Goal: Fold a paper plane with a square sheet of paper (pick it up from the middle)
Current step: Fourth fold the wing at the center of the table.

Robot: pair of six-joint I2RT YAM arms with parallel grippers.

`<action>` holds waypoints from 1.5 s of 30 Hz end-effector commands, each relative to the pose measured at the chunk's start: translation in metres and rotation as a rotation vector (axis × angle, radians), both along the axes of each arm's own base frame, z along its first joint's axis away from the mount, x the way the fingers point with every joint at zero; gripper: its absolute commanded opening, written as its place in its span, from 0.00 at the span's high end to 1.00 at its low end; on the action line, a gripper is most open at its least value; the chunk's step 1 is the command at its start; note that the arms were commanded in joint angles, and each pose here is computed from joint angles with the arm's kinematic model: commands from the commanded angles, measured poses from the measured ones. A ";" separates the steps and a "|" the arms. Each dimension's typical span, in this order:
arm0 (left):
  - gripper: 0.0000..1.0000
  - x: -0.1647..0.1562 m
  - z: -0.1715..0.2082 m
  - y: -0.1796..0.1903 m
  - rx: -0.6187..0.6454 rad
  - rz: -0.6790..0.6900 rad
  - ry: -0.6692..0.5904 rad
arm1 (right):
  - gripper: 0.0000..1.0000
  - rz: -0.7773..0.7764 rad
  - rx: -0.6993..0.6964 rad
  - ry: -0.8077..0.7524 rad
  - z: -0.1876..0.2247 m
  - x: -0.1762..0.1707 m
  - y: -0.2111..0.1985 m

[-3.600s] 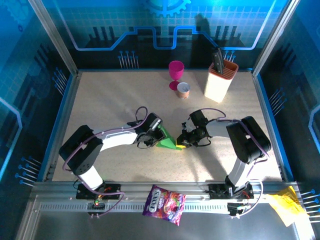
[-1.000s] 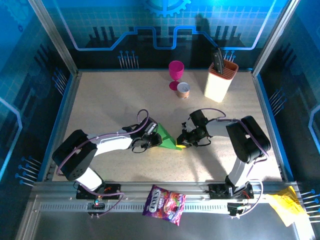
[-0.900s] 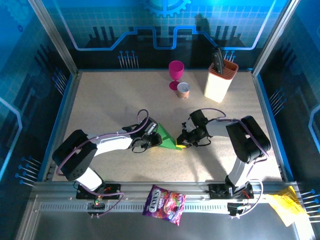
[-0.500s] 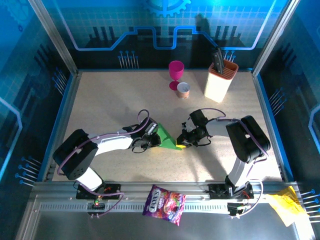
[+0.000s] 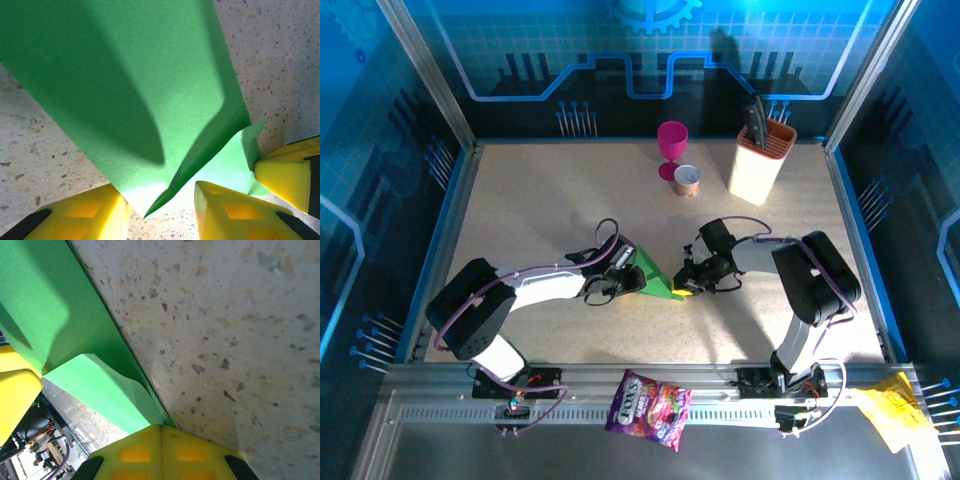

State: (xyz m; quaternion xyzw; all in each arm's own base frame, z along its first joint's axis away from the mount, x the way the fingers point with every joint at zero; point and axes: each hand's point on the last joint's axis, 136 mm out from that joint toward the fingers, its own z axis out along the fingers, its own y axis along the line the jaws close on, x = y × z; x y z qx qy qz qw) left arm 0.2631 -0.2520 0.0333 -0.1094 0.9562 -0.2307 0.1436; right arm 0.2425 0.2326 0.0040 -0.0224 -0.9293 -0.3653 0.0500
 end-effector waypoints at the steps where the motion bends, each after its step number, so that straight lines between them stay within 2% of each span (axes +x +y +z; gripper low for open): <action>1: 0.60 0.008 0.007 -0.005 -0.006 -0.006 -0.031 | 1.00 0.005 -0.251 0.094 -0.065 -0.031 -0.034; 17: 0.60 0.007 0.008 -0.013 -0.129 0.060 -0.045 | 1.00 0.011 -0.256 0.097 -0.067 -0.033 -0.033; 25: 0.59 0.000 -0.003 -0.005 -0.116 0.091 -0.042 | 1.00 0.013 -0.256 0.097 -0.066 -0.032 -0.032; 36: 0.58 0.006 0.005 -0.004 -0.243 0.204 -0.095 | 1.00 0.025 -0.260 0.101 -0.068 -0.034 -0.032; 45: 0.58 0.012 0.014 -0.016 -0.291 0.196 -0.107 | 1.00 0.033 -0.258 0.101 -0.068 -0.034 -0.032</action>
